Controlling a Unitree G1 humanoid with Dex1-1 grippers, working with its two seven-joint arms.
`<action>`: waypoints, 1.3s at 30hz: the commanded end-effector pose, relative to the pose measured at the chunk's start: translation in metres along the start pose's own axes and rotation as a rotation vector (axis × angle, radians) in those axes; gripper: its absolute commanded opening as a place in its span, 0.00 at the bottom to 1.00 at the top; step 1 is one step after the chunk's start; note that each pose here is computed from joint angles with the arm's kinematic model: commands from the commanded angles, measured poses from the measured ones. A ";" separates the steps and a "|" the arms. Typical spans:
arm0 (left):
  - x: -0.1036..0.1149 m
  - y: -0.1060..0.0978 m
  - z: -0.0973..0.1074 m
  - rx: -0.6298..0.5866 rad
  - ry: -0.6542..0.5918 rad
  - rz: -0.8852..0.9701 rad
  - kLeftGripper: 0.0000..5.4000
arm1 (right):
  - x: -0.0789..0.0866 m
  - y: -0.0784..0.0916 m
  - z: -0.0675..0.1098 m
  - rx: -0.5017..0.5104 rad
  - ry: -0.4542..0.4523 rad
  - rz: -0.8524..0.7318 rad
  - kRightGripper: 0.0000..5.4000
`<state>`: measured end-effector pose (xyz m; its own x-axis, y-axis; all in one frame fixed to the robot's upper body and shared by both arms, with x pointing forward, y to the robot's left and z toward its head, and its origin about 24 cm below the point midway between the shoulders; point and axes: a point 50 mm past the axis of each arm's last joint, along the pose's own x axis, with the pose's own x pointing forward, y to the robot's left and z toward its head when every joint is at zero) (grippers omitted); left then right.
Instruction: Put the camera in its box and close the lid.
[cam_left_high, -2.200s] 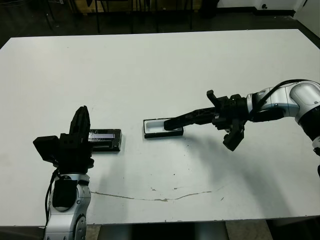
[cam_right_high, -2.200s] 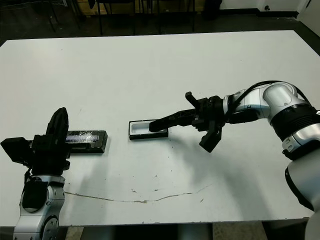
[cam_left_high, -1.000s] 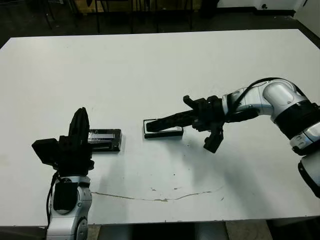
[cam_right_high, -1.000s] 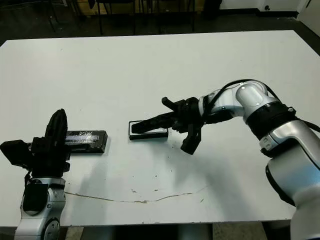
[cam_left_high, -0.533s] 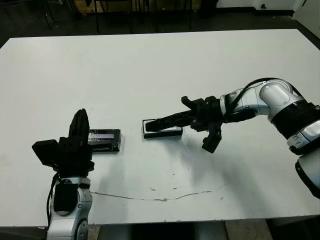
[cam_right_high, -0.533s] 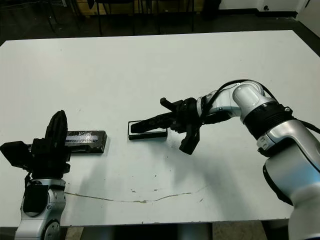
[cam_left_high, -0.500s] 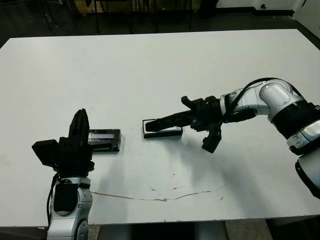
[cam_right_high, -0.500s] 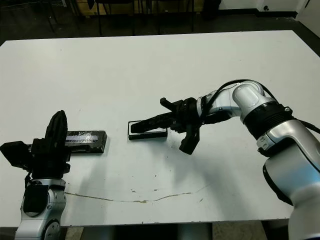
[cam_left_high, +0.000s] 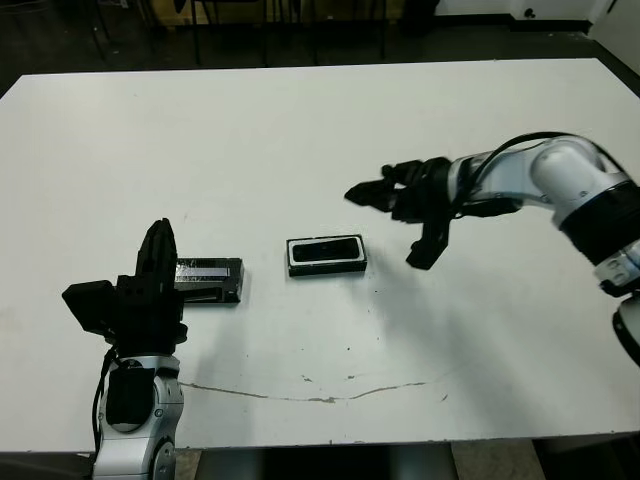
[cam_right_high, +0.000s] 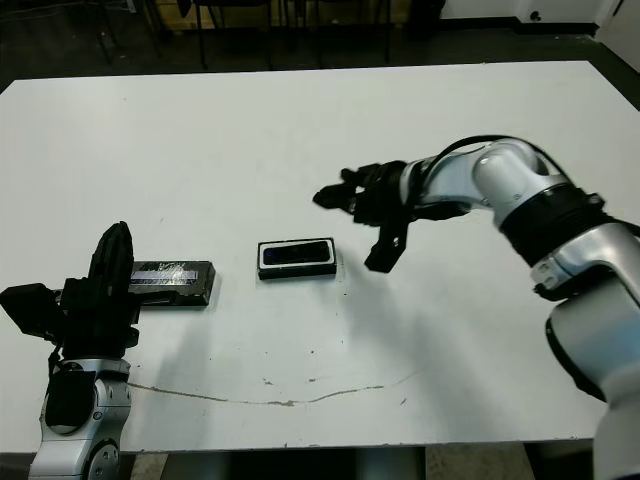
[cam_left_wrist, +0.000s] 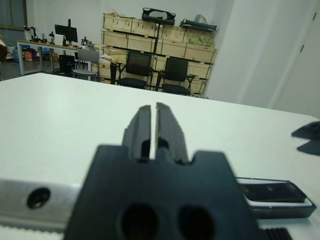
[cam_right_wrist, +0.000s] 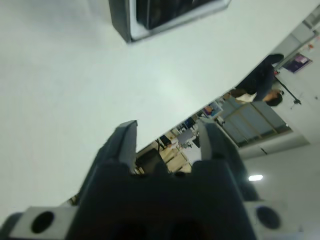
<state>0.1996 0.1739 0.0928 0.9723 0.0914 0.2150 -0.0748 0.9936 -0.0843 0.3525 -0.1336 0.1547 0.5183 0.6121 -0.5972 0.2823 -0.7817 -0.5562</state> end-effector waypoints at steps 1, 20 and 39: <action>-0.001 0.003 -0.004 0.027 0.027 0.000 0.00 | -0.005 0.003 0.001 0.006 0.015 0.000 0.58; -0.001 0.005 -0.005 0.003 0.024 0.006 0.00 | -0.026 -0.003 -0.010 0.614 0.168 -0.651 0.89; 0.000 0.005 0.001 -0.009 0.012 -0.002 0.00 | 0.019 -0.022 0.063 1.292 0.032 -0.788 0.25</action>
<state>0.2009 0.1766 0.0974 0.9684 0.0851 0.2343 -0.0629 0.9929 -0.1008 0.3090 -0.0993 0.1293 0.5926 0.7941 0.1350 -0.3402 0.3986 -0.8517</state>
